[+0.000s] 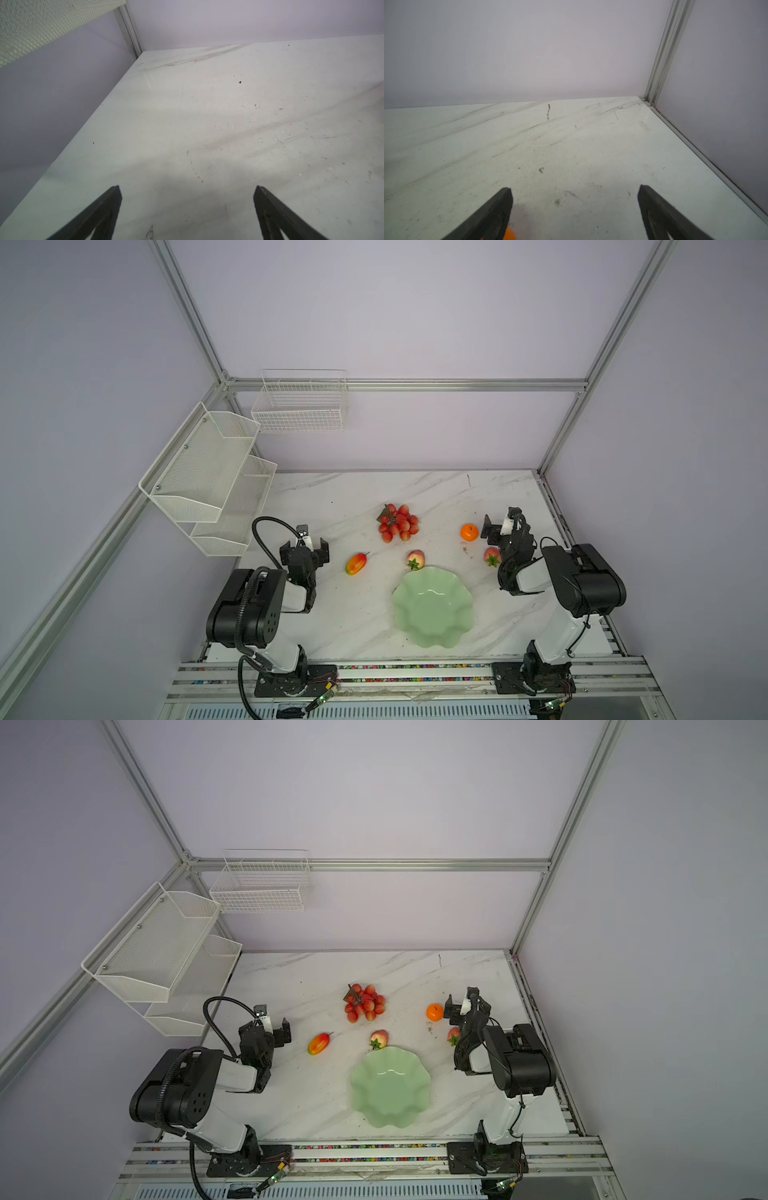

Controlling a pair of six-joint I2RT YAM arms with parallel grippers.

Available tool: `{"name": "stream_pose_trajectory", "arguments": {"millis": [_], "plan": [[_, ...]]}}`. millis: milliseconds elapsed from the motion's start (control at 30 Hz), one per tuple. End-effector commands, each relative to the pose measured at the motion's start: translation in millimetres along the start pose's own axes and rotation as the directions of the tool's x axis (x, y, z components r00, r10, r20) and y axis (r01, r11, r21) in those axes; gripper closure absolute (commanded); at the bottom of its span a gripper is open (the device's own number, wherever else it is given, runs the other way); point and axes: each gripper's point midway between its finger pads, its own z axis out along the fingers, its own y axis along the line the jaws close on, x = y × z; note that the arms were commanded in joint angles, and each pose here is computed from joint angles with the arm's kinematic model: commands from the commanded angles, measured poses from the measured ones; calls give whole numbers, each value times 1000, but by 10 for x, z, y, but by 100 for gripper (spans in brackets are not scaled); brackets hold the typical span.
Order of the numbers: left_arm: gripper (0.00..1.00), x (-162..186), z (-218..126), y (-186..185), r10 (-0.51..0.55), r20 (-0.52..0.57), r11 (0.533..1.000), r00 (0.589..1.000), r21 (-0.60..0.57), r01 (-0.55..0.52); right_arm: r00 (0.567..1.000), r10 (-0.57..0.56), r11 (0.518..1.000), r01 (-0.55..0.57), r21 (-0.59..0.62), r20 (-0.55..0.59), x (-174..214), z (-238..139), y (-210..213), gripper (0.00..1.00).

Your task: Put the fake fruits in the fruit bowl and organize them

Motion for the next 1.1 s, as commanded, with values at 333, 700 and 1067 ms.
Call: {"name": "stream_pose_trajectory", "arguments": {"millis": [333, 700, 1067], "plan": [[0, -394, 77, 6, -60, 89, 998, 994, 7, 60, 999, 23, 1000, -23, -4, 43, -143, 28, 4, 3], [3, -1029, -116, -134, 10, 62, 999, 998, 35, -12, 998, 58, 998, -58, -1, 0, -583, -33, 20, 3], [22, -2154, -601, -1605, -36, 22, 781, 999, 624, 14, 945, 195, 923, -267, -278, -261, -1111, -865, 1272, 3]]}}
